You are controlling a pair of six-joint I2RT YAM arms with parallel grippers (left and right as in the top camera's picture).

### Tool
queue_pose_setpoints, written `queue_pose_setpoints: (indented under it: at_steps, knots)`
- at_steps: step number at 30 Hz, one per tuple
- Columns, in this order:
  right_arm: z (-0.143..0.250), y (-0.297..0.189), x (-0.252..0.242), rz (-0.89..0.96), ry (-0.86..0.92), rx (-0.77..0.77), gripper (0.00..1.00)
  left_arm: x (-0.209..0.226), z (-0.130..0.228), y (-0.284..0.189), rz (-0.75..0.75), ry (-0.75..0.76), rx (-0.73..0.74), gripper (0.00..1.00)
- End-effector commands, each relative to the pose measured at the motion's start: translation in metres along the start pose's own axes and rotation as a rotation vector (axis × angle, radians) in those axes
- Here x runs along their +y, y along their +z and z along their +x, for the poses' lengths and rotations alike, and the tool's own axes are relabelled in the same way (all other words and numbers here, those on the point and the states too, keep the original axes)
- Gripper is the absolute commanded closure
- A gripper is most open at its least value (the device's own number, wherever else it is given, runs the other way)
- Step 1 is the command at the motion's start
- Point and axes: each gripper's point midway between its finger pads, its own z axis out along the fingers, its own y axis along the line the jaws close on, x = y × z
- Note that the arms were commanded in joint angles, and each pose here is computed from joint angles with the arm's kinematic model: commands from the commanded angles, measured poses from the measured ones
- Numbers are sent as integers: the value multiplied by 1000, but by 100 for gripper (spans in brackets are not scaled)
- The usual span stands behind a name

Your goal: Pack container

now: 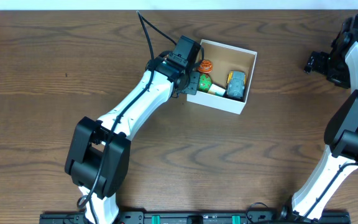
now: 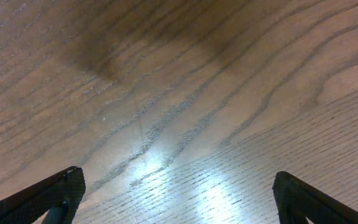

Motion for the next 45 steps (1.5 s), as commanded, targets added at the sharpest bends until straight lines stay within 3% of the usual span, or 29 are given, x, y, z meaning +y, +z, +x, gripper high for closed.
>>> queue_pose_setpoints:
  at_steps: [1,14,45]
  knots:
    - [0,0,-4,5,17,0,1,-17,12,8,57,1,43,94]
    - [0,0,-4,5,17,0,1,-45,27,7,77,39,76,94]
    - [0,0,-4,5,17,0,1,-55,39,5,135,38,129,94]
